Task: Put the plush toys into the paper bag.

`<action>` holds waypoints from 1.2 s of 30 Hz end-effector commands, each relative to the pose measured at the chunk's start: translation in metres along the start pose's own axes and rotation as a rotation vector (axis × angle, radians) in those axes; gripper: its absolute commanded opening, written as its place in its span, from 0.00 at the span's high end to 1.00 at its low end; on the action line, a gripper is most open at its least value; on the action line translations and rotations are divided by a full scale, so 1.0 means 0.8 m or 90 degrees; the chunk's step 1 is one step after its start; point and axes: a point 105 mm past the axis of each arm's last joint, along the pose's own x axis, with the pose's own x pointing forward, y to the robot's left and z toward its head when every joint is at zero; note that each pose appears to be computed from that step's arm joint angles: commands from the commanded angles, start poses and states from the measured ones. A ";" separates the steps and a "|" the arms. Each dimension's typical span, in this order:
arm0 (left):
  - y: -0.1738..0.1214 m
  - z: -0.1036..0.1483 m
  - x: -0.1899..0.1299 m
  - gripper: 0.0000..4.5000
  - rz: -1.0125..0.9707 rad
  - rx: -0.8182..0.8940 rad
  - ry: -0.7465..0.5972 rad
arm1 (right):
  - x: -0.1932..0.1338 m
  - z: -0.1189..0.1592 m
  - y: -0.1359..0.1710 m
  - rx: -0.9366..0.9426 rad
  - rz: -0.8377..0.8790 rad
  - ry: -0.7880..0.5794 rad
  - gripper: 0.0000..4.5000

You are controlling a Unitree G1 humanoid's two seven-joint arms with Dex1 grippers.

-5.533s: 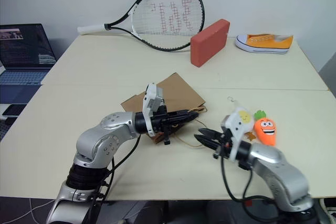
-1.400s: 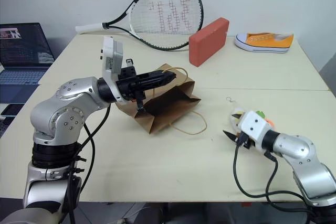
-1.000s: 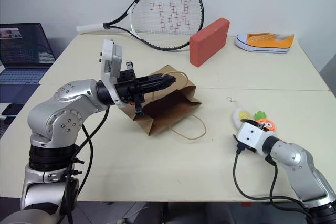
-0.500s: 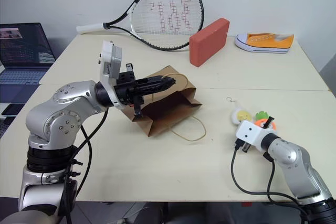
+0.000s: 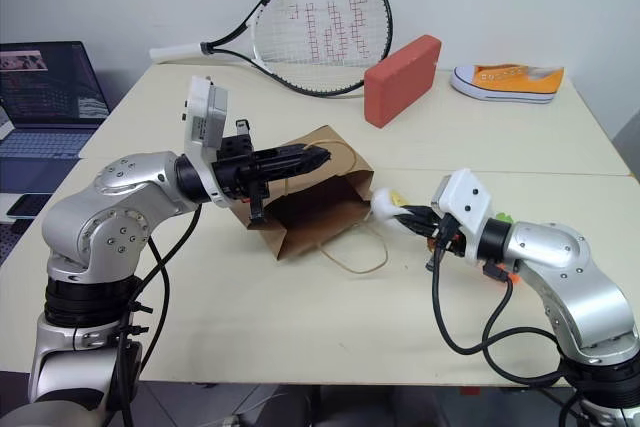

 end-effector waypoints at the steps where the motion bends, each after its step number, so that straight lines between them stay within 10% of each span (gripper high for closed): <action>1: -0.004 0.016 0.001 1.00 -0.012 0.026 -0.017 | 0.017 0.012 0.005 -0.013 0.007 -0.028 1.00; 36: -0.028 0.014 0.010 1.00 -0.096 0.002 -0.014 | 0.144 0.007 -0.007 0.526 -0.107 -0.135 1.00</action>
